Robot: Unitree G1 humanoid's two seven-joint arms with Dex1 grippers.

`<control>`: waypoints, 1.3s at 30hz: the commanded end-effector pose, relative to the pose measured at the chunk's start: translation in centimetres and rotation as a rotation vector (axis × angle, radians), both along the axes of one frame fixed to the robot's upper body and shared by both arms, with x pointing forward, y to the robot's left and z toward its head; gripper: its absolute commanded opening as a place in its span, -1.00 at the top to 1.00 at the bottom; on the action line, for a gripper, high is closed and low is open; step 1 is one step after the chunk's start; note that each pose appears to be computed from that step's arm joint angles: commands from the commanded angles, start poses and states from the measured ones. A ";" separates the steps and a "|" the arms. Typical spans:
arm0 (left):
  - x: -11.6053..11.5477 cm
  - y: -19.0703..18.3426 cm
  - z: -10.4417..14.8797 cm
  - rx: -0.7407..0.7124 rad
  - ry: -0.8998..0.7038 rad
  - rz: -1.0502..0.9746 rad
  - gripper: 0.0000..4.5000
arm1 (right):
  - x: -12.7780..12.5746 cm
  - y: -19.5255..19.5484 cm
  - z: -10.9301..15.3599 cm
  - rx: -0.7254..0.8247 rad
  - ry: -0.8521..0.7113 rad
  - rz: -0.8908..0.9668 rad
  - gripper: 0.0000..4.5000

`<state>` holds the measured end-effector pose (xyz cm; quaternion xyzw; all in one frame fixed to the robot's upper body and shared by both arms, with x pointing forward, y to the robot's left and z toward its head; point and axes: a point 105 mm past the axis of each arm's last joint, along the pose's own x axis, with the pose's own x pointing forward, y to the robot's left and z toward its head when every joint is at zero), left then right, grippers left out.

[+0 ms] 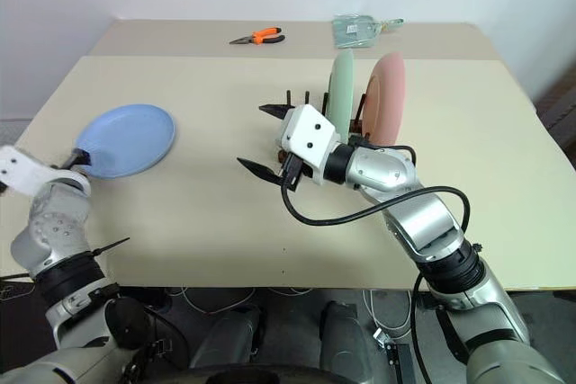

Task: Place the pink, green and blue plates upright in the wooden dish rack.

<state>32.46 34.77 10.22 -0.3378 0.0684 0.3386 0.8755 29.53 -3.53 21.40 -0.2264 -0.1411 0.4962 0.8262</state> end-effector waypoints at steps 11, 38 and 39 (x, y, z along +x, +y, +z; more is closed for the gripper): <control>4.6 -4.1 6.9 0.034 -0.303 -0.309 0.97 | -0.3 -0.6 0.6 0.004 -0.052 -0.041 -1.00; 3.0 -12.6 21.7 0.132 -0.840 -0.618 -0.38 | 4.1 2.6 5.1 -0.173 -0.694 -0.145 1.00; 3.0 -11.4 21.8 0.112 -0.853 -0.557 -0.61 | 3.7 2.8 5.4 -0.136 -0.679 -0.132 1.00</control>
